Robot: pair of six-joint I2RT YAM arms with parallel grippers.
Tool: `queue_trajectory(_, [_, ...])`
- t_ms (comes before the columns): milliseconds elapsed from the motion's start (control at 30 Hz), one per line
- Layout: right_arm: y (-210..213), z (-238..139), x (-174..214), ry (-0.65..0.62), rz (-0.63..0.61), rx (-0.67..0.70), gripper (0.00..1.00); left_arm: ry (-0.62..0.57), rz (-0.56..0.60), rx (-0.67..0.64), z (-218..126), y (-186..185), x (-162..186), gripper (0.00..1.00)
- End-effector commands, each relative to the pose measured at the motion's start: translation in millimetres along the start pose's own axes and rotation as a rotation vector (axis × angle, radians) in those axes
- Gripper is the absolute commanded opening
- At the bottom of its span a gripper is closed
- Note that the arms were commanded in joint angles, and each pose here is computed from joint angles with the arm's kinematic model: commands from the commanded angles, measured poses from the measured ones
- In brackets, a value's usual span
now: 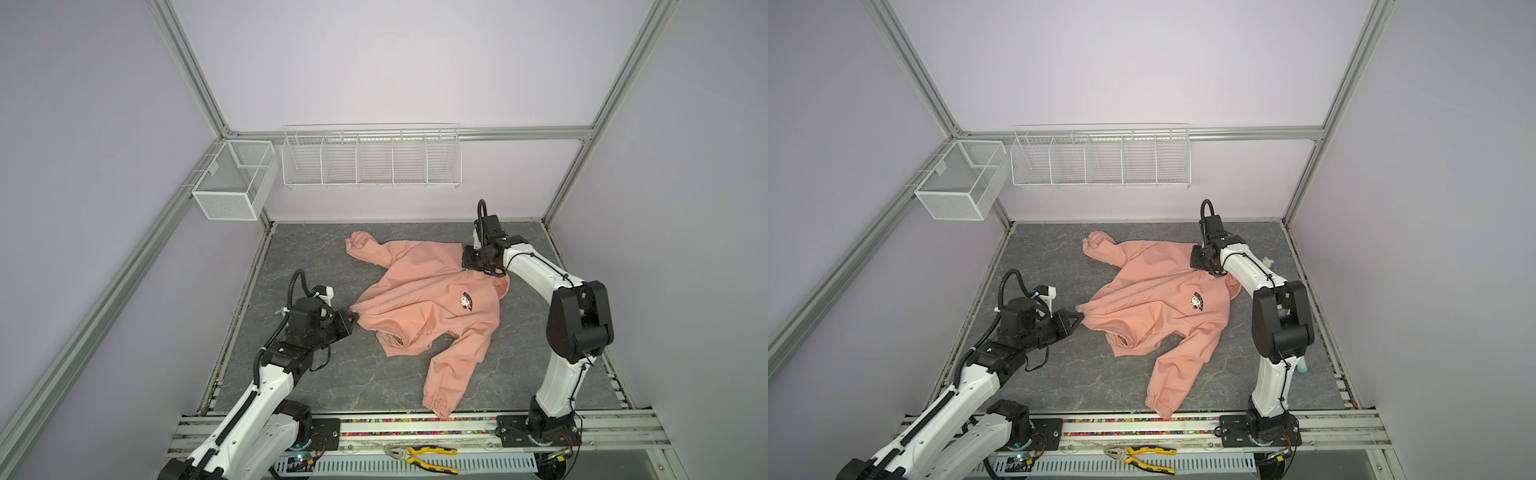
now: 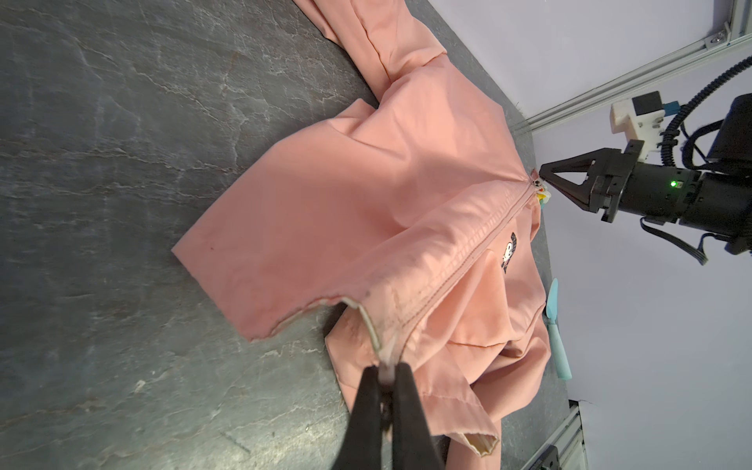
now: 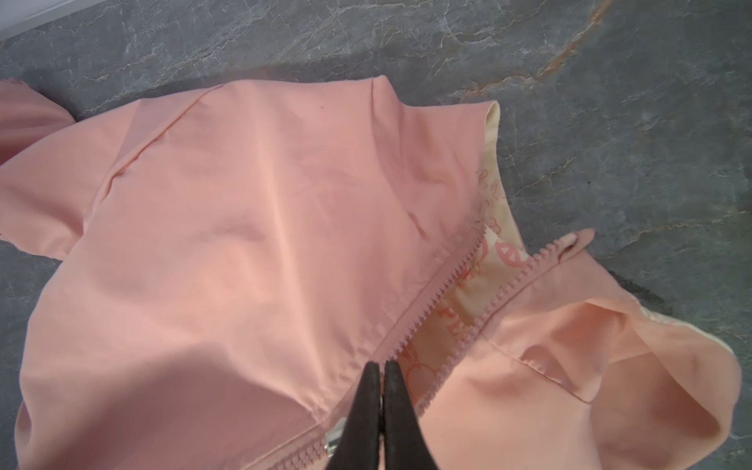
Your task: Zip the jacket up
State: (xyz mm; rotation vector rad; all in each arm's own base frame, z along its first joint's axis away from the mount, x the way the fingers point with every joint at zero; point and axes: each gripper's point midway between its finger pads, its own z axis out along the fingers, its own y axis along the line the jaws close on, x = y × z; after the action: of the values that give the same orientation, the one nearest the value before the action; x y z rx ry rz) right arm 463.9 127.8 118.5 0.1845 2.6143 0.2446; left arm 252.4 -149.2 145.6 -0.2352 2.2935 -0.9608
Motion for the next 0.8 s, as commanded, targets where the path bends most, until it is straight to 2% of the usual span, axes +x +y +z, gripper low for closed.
queue_trajectory(0, [-28.7, 2.3, -17.4, -0.040, 0.002, 0.106, 0.07, -0.014, 0.000, -0.054, -1.9, 13.4, 0.6, 0.00])
queue_trajectory(767, [-64.4, 12.6, -46.2, -0.059, 0.055, 0.171, 0.07, -0.006, 0.001, -0.060, 2.7, 15.4, 0.2, 0.00])
